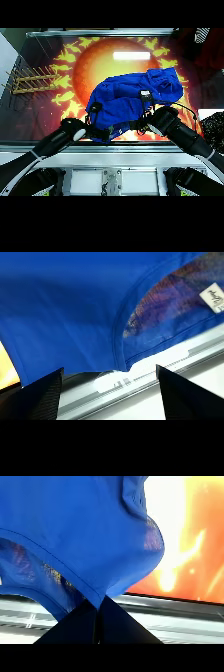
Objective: Fold the clothes and pants, and hang the long-sleeved shirts on hangers.
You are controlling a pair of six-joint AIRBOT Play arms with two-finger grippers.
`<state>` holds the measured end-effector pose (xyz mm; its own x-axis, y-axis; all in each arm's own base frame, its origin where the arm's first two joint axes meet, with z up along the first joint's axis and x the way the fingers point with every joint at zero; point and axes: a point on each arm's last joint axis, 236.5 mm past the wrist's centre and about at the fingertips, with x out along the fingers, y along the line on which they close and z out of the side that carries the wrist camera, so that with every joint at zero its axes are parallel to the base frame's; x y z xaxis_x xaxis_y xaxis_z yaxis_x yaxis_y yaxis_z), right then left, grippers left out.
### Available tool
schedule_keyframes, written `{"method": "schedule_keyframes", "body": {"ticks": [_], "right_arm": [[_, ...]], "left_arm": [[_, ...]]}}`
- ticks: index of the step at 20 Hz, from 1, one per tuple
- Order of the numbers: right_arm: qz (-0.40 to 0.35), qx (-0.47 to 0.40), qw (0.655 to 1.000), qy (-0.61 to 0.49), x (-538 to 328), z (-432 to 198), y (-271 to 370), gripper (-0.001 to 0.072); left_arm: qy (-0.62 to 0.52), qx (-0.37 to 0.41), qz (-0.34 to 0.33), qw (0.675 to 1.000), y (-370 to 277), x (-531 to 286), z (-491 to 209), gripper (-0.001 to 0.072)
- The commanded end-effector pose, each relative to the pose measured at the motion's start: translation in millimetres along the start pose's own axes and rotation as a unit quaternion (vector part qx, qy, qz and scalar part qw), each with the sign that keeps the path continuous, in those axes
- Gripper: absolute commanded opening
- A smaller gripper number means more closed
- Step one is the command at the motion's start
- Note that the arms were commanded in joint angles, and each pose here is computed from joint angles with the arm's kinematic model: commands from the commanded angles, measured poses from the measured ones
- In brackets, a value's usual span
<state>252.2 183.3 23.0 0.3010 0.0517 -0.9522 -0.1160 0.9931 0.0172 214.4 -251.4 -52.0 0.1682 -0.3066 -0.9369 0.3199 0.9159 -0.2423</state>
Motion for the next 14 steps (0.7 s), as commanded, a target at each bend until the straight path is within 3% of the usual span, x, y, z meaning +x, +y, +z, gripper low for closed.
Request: {"method": "schedule_keyframes", "body": {"ticks": [1, 6, 14], "right_arm": [[0.022, 0.005, 1.0, -0.02, -16, 9, 7, 0.0007], [0.035, 0.009, 0.999, -0.011, -17, 5, 14, 0.0008], [0.039, 0.011, 0.999, -0.017, -22, 6, 13, 0.0008]], "left_arm": [[0.004, 0.0, 0.06, 0.998, 2, 25, 1, 0.0613], [0.01, 0.007, 0.166, 0.986, 46, 30, 17, 0.0612], [0.04, -0.04, 0.19, 0.98, 82, 41, -3, 0.0612]]}}
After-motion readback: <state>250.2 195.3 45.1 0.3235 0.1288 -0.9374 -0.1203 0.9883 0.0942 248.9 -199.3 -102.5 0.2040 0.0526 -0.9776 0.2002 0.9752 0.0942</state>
